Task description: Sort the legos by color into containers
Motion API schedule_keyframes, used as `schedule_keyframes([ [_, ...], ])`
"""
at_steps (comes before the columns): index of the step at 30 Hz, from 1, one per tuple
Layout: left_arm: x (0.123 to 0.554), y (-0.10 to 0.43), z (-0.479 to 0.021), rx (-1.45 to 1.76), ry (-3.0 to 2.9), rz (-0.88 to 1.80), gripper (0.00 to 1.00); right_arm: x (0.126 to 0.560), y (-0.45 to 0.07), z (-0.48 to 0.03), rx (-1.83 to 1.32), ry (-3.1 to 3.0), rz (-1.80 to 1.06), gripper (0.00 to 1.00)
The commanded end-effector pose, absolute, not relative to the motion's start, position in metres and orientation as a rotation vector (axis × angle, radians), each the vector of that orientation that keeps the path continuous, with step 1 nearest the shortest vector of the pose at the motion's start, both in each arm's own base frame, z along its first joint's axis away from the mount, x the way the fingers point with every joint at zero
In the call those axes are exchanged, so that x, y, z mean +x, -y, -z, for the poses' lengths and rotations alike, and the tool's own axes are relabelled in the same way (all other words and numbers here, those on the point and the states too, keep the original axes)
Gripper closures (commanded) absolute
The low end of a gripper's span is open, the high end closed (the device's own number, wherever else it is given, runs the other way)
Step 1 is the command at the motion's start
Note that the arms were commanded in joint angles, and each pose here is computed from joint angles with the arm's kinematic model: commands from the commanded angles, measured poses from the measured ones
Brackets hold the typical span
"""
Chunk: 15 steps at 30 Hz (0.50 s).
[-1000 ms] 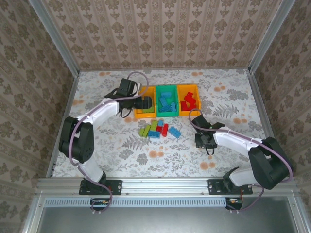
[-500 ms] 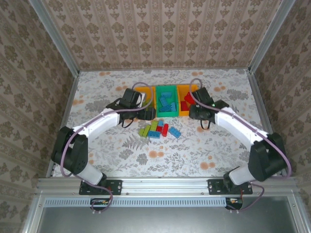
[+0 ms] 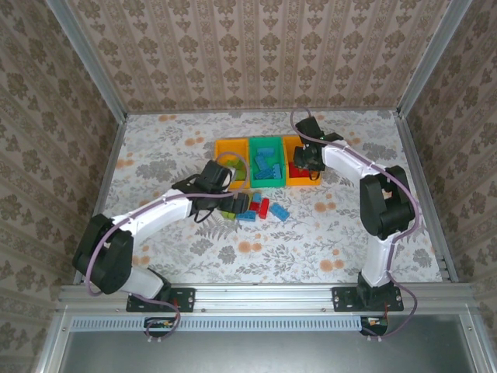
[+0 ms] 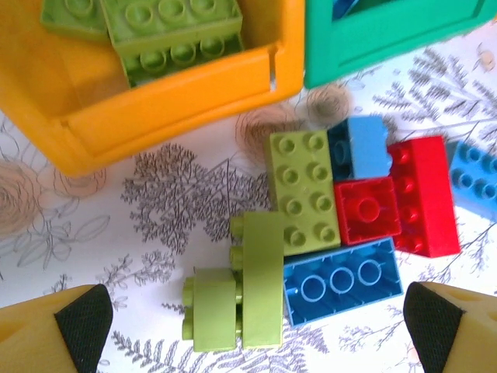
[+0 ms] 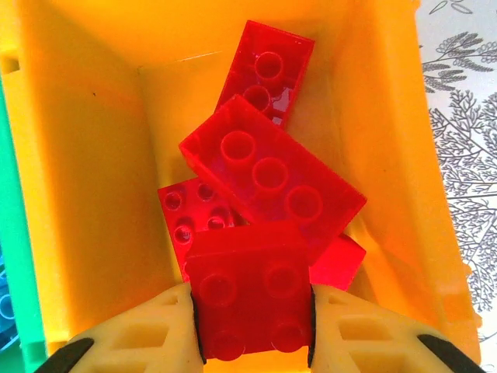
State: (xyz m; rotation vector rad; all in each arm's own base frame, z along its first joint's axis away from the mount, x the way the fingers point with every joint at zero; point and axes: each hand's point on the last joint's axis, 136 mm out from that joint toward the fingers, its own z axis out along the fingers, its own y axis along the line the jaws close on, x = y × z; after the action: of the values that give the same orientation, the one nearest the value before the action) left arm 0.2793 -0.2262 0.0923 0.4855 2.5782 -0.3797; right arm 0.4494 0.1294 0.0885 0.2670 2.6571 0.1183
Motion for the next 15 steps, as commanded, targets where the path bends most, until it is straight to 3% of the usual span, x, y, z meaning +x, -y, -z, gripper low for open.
schedule_keyframes([
  [1,0.268,0.217,-0.078,0.456,-2.631,0.344,0.0,0.455,-0.134,-0.093,0.276,-2.656,-0.145,0.66],
  [9,0.265,0.215,-0.064,0.483,-2.648,0.322,0.01,0.449,-0.134,-0.089,0.284,-2.666,-0.161,0.32],
  [15,0.272,0.208,-0.057,0.428,-2.681,0.269,0.03,0.443,-0.134,-0.09,0.277,-2.669,-0.173,0.25],
])
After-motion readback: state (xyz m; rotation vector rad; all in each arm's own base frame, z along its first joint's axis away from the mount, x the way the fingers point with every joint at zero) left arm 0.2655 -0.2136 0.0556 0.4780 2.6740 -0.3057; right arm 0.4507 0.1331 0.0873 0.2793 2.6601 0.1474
